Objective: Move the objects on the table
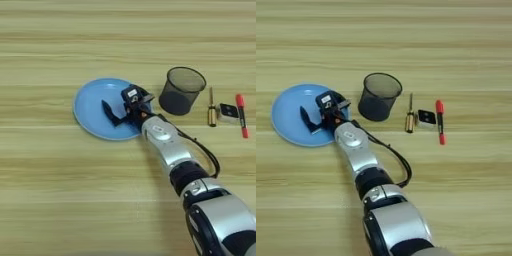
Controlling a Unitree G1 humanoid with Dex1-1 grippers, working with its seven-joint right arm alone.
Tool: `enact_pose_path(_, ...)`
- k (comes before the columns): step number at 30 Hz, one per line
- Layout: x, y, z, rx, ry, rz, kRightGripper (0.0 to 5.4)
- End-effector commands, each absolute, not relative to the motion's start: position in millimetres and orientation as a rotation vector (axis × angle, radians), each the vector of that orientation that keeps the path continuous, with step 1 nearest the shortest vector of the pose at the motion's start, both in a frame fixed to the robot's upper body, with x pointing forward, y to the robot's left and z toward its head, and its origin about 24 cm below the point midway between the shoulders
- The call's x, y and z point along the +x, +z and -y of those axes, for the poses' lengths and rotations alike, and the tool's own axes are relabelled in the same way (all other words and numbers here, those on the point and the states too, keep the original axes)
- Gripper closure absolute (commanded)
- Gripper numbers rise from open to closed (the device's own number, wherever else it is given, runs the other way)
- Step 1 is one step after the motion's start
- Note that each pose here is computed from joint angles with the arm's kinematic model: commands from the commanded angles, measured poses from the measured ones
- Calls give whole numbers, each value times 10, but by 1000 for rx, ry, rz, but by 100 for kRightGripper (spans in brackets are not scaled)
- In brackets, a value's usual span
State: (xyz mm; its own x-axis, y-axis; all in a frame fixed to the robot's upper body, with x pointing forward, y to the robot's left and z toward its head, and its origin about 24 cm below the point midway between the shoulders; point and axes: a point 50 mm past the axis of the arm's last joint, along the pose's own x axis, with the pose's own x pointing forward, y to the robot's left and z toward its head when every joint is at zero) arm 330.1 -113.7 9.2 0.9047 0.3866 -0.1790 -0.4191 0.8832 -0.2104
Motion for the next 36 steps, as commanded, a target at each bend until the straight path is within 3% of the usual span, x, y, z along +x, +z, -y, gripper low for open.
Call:
enact_pose_path(1, 3373, 182, 1284, -286, 372, -115, 5)
enact_pose_path(22, 3371, 191, 1415, -295, 340, -113, 5)
enact_pose_path(36, 3461, 590, 1180, -277, 360, 67, 5)
